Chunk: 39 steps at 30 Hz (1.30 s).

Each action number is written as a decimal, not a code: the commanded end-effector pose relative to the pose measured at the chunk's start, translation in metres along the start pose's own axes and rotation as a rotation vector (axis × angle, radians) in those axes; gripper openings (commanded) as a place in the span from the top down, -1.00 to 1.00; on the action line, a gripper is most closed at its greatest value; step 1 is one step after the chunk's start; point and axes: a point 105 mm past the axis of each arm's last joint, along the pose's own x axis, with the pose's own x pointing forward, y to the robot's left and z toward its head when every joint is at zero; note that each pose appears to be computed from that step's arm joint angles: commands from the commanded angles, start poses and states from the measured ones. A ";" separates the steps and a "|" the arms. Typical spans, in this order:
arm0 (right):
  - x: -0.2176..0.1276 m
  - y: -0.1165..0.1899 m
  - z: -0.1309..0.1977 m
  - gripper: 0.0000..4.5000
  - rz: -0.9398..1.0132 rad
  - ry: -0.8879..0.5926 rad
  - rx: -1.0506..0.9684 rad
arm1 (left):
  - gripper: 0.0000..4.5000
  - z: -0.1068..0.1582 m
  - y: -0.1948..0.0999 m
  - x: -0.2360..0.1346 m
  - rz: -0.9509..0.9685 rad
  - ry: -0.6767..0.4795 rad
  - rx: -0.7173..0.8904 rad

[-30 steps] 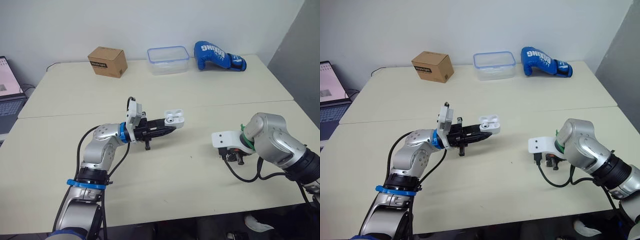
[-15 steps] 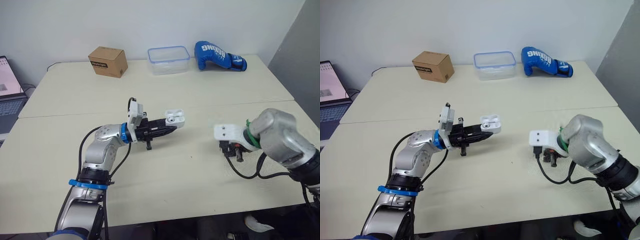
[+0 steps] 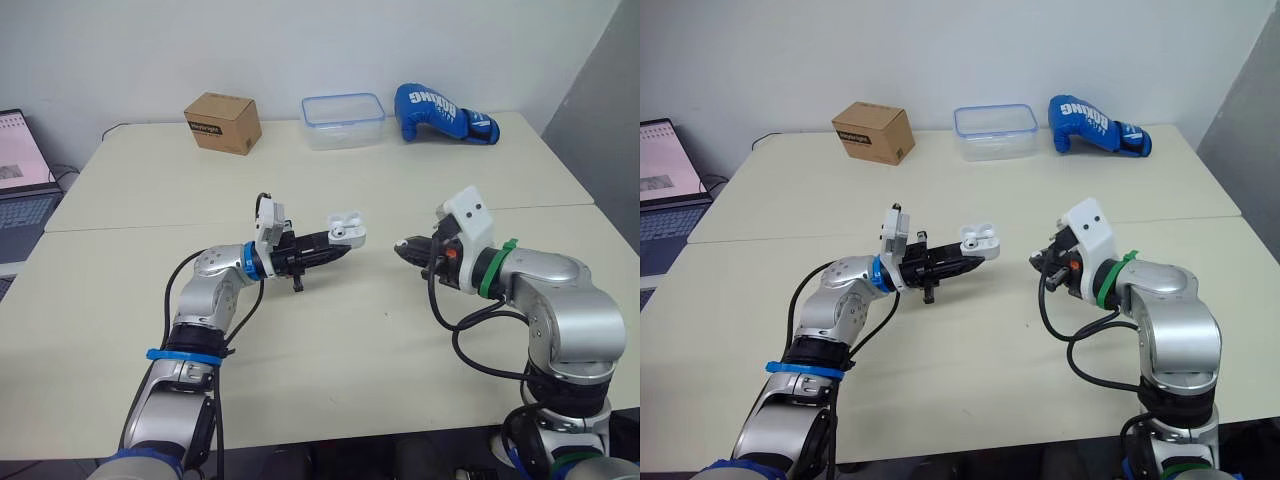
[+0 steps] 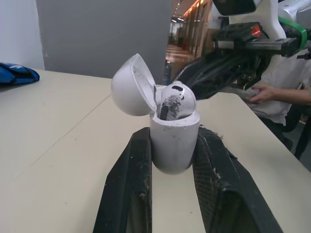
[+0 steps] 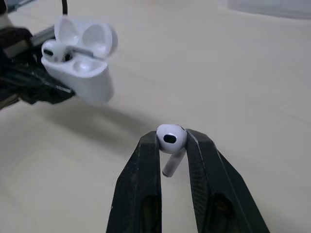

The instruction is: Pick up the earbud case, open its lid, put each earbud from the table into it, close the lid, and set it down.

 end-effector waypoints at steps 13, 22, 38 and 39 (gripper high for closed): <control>0.003 0.037 0.047 0.83 0.005 -0.322 -0.095 | 0.66 0.013 0.000 0.010 -0.060 -0.014 0.021; 0.014 0.045 0.045 0.83 0.034 -0.330 -0.143 | 0.66 0.018 0.000 0.012 -0.068 -0.011 0.023; 0.023 0.041 0.034 0.83 0.008 -0.280 -0.137 | 0.66 0.025 -0.002 0.011 -0.069 -0.015 0.032; 0.024 0.041 0.033 0.83 0.008 -0.275 -0.141 | 0.66 0.025 -0.002 0.011 -0.069 -0.015 0.032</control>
